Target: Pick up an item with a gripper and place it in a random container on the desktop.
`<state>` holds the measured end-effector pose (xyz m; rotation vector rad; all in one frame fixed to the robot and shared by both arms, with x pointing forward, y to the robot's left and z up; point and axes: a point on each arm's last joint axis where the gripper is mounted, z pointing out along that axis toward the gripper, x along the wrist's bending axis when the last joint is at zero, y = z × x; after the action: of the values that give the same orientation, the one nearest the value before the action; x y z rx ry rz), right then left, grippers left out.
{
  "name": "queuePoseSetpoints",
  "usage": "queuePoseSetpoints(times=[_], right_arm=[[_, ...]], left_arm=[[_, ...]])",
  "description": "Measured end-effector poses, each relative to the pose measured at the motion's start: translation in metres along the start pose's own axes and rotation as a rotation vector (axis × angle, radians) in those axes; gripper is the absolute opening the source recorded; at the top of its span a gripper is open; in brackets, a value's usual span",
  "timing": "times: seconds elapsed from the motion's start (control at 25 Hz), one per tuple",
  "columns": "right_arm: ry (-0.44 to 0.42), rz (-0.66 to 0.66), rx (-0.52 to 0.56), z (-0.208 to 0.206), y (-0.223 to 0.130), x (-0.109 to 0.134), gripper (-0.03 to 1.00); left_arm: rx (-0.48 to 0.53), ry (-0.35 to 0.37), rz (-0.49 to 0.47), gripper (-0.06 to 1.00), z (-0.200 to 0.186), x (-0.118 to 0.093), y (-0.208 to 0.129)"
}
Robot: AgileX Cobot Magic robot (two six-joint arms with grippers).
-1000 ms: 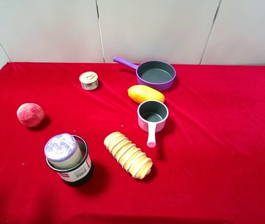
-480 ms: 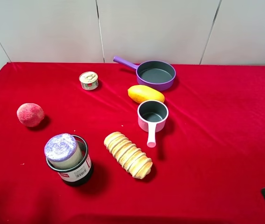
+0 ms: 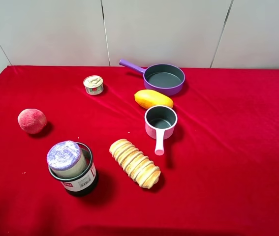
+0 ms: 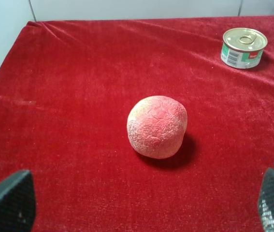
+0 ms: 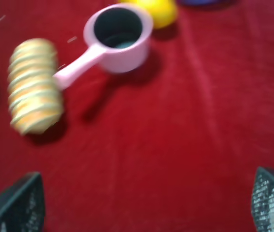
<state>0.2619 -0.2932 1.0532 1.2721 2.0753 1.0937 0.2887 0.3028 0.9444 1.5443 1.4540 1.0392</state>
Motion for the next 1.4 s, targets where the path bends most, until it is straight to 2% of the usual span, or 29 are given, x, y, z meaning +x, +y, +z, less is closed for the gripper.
queuePoseSetpoints(times=[0.16, 0.36, 0.6, 0.72, 1.4], right_arm=[[-0.116, 0.081, -0.069, -0.01, -0.006, -0.002, 0.64], [-0.211, 0.134, -0.158, -0.022, -0.014, 0.001, 0.64], [-0.32, 0.191, -0.174, -0.025, -0.016, 0.002, 0.64], [-0.342, 0.204, -0.174, -0.025, -0.016, 0.003, 0.64], [-0.344, 0.207, -0.176, -0.025, -0.016, 0.003, 0.64]], left_arm=[[0.0, 0.0, 0.0, 0.91, 0.0, 0.0, 0.0], [0.0, 0.0, 0.0, 0.91, 0.0, 0.0, 0.0], [0.0, 0.0, 0.0, 0.91, 0.0, 0.0, 0.0], [0.0, 0.0, 0.0, 0.91, 0.0, 0.0, 0.0], [0.0, 0.0, 0.0, 0.91, 0.0, 0.0, 0.0]])
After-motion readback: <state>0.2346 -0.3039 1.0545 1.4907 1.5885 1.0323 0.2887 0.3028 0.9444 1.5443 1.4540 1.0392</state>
